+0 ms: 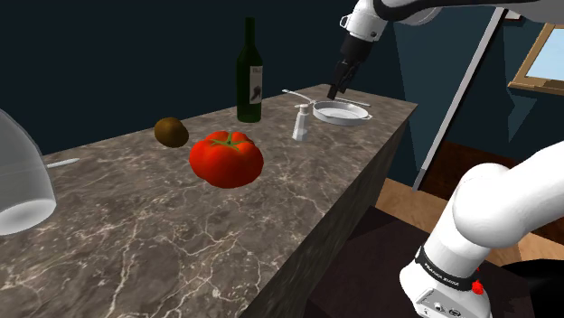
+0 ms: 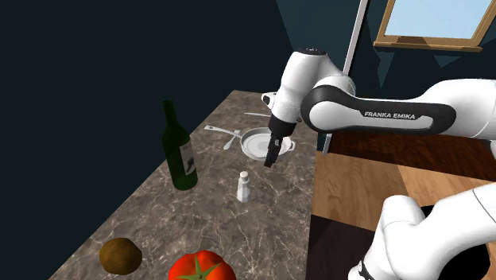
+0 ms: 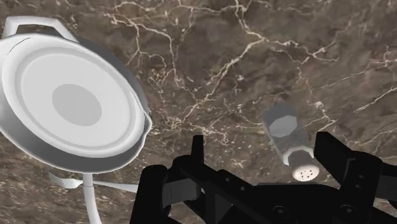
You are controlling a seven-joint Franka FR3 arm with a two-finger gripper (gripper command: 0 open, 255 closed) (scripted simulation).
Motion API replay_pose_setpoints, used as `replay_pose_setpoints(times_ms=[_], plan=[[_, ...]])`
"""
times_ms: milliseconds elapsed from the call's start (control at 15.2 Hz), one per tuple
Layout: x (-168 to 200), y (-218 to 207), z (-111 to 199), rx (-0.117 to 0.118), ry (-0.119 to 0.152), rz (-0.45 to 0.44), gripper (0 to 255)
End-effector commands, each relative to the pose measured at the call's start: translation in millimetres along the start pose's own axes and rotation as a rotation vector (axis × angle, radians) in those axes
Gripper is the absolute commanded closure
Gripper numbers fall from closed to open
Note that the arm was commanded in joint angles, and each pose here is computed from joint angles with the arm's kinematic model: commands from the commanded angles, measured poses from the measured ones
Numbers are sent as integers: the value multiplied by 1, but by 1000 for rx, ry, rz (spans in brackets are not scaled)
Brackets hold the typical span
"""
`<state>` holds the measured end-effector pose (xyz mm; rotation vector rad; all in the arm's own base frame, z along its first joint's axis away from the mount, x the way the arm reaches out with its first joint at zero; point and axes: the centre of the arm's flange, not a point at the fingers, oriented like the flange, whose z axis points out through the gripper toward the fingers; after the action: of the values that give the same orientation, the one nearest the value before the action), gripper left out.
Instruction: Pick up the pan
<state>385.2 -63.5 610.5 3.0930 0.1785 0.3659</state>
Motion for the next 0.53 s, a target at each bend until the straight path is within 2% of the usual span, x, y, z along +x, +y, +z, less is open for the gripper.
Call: replay_pose_setpoints(times_ms=[0,462], plan=[[15,20,11,-3,10,17,0],[58,90,44,-10,39,75,0]])
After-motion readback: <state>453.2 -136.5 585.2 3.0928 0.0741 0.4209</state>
